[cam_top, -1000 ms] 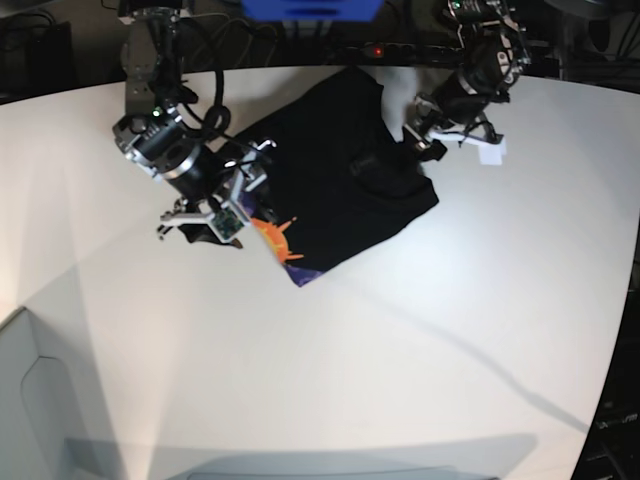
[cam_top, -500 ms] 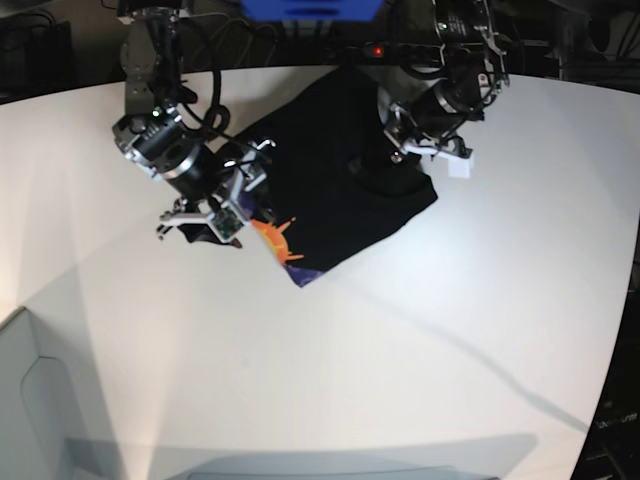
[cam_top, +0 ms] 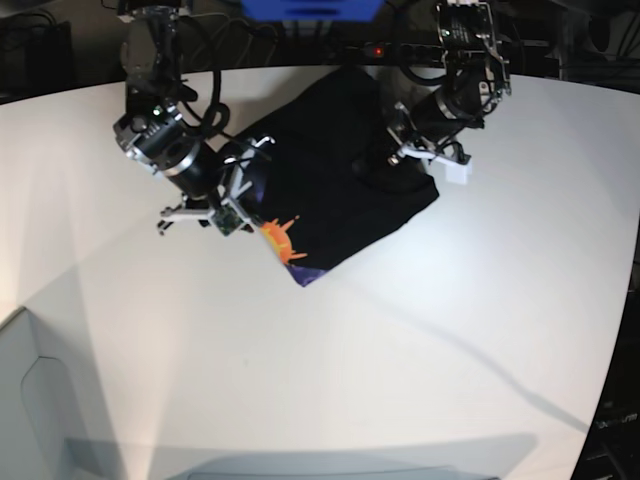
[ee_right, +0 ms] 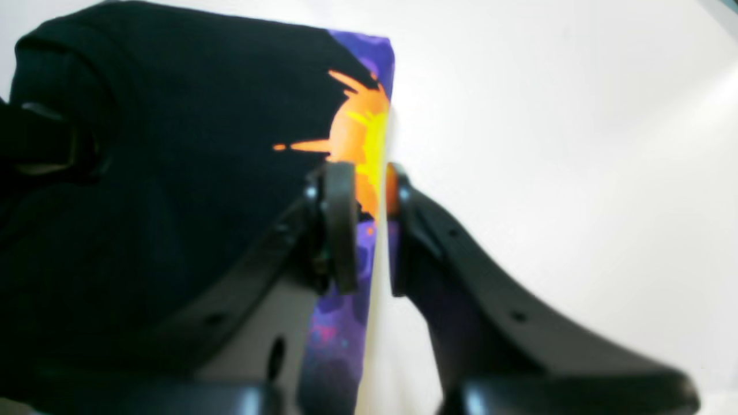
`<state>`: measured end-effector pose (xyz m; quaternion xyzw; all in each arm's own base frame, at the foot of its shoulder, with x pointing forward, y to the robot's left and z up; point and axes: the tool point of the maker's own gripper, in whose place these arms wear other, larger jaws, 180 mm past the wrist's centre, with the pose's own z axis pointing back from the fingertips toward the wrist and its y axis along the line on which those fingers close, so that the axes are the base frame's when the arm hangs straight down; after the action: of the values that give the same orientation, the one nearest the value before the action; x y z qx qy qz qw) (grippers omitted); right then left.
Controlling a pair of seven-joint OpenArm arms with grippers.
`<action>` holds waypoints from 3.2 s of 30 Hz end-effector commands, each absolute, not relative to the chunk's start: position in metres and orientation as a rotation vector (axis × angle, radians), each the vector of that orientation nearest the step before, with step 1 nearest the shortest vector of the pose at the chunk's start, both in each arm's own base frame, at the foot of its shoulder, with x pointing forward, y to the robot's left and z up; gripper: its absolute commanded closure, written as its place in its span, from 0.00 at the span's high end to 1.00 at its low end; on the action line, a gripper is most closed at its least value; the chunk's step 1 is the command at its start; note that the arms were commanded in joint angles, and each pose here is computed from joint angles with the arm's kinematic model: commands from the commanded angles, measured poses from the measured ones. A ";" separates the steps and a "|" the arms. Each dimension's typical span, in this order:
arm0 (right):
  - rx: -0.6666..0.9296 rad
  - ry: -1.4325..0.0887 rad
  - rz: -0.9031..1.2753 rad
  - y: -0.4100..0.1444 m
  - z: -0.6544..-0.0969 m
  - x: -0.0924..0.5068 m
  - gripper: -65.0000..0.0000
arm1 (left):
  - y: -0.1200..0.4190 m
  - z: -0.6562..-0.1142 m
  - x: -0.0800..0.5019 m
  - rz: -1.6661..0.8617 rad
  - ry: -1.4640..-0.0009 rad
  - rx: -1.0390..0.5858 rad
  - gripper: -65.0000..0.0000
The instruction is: Fold the T-shirt properly
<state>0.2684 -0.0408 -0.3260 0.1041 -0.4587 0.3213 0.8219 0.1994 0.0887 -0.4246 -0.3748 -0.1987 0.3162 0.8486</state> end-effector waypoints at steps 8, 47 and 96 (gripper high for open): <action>0.297 -0.892 0.666 -0.035 -0.361 0.254 0.03 | 0.096 -0.428 0.208 0.606 -0.437 -0.712 0.00; -0.106 -1.067 0.240 -0.228 -0.317 0.268 0.03 | 0.013 -0.380 0.378 -0.560 -0.513 -0.274 0.00; -0.194 -1.020 0.027 -0.270 -0.326 0.225 0.03 | -0.178 -0.260 0.401 -1.620 -1.185 0.283 0.47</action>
<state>0.2181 -0.2711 -0.3435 -0.0915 -0.4574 0.0007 0.8845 0.3882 -0.1771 -0.2864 0.1028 -0.4689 -0.6923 0.5389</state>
